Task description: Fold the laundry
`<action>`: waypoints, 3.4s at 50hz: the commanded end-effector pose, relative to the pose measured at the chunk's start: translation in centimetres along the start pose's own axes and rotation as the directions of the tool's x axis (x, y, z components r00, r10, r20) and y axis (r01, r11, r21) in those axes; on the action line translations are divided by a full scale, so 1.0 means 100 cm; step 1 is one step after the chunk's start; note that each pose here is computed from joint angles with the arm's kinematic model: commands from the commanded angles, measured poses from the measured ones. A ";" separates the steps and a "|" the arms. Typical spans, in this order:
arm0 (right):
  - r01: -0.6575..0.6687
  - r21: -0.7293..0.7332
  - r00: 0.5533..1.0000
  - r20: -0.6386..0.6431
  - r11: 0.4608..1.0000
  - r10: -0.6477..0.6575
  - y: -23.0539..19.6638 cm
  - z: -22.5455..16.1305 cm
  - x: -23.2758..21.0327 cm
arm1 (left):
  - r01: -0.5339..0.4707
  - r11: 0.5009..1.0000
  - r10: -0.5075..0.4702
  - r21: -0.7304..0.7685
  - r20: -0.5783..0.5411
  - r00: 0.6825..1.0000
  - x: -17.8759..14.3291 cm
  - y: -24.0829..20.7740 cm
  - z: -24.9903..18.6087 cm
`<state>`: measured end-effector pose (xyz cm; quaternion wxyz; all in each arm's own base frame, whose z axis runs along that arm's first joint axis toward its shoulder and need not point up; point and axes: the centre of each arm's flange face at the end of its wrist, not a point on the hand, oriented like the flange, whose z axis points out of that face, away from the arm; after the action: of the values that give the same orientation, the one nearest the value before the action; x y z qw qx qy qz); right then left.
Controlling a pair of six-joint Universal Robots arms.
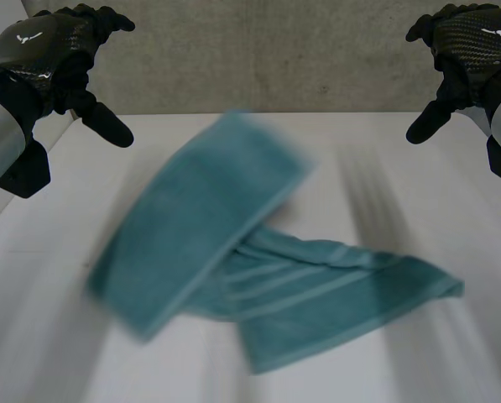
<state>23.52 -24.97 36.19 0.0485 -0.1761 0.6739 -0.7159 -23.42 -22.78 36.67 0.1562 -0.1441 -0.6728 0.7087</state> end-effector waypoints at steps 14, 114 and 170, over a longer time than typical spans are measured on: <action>0.013 -0.002 1.000 0.018 1.000 -0.013 0.003 0.000 -0.004 | -0.001 1.000 0.001 0.005 0.004 1.000 -0.001 0.000 0.001; 0.073 -0.357 0.867 0.485 0.931 0.118 0.229 -0.076 -0.226 | 0.004 0.985 0.006 -0.172 0.057 0.998 -0.003 0.106 0.063; 0.081 -0.223 0.950 0.313 0.971 -0.007 0.179 -0.017 -0.167 | 0.002 0.984 0.006 -0.176 0.045 0.999 0.001 0.108 0.062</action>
<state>35.95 -18.92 13.88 0.1141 -0.3178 0.7411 -0.5804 -26.37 -28.79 26.51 0.1270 -0.1403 -0.7340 0.6523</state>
